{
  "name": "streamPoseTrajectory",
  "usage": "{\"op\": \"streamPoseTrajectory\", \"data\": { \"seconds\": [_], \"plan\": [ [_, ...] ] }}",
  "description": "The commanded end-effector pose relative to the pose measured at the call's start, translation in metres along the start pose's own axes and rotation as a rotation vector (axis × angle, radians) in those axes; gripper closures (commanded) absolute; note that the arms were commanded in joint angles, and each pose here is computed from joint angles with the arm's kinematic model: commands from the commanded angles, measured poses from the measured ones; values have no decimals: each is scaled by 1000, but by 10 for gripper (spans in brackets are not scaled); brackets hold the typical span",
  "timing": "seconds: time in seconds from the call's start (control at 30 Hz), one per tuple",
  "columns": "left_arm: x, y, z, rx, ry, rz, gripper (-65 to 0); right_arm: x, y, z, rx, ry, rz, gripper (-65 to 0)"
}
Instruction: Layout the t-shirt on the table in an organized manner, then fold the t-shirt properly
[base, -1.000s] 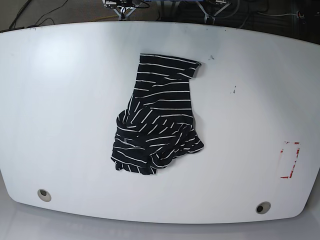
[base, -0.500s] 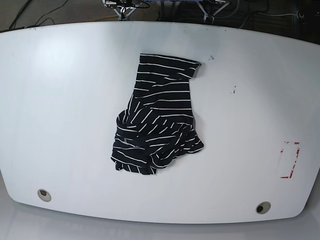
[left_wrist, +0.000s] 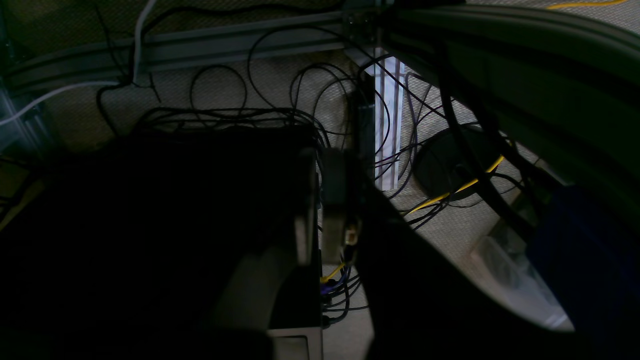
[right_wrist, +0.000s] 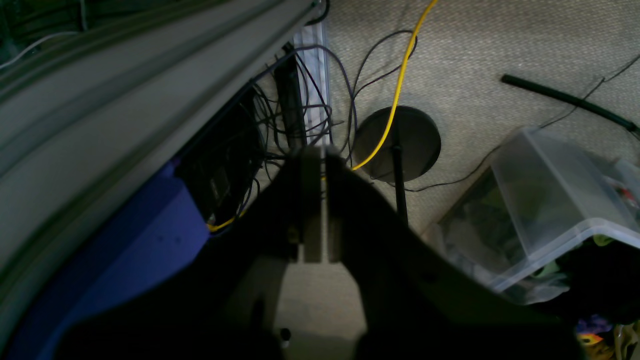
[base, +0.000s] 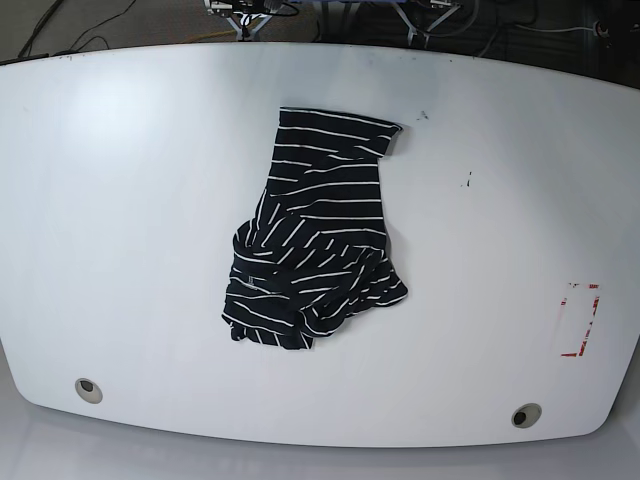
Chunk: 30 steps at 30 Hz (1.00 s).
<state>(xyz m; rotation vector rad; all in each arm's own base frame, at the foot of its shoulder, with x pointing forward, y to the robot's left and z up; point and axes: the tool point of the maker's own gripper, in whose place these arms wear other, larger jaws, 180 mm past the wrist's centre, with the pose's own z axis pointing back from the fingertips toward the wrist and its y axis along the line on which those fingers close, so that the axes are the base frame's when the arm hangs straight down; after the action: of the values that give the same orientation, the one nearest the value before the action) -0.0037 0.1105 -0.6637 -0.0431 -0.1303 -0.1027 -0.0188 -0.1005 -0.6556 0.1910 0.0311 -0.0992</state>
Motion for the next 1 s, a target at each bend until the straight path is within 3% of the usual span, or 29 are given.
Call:
{"op": "streamPoseTrajectory", "data": {
  "seconds": [0.0,0.97],
  "plan": [
    [-6,2,1,-1,7,-7,-30,5,5,-1,11,-17,-2,-16],
    [-3,3,1,0,2,-4,-31,14,4,0,8,-31,1,-16]
  ]
}}
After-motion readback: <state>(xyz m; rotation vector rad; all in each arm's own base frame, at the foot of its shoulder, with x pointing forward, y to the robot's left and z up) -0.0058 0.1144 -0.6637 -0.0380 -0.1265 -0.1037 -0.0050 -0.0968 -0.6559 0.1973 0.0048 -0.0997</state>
